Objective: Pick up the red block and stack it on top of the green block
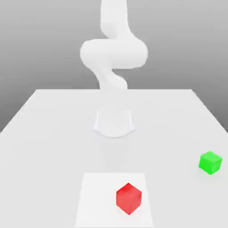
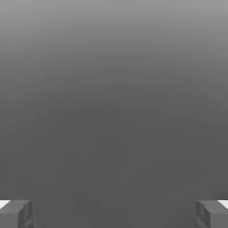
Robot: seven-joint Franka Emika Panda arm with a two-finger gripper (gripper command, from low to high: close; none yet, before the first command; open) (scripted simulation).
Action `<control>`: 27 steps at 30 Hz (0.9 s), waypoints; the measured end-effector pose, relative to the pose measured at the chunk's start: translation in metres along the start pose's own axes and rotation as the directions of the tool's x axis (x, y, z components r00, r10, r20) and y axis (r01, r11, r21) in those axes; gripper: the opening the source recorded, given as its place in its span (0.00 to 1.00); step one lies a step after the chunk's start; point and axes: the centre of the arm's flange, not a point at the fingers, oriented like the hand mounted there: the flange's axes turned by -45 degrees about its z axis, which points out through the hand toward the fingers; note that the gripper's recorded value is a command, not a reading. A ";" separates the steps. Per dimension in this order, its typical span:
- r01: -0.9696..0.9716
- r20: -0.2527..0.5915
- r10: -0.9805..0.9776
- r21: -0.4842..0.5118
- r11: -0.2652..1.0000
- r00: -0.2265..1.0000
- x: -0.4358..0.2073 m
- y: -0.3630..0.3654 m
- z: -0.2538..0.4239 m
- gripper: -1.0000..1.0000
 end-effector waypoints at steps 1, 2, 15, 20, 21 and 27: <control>0.030 0.034 -0.031 0.016 0.999 0.999 -0.003 0.000 0.024 0.50; 0.059 0.065 -0.060 0.031 0.998 0.996 -0.007 -0.001 0.047 0.50; 0.368 0.384 -0.453 0.275 0.888 0.805 -0.137 -0.033 0.291 0.50; 0.457 0.459 -0.596 0.384 0.802 0.659 -0.216 -0.044 0.353 0.50; 0.470 0.472 -0.620 0.405 0.784 0.627 -0.233 -0.043 0.362 0.50; 0.491 0.490 -0.659 0.440 0.752 0.571 -0.292 -0.043 0.415 0.50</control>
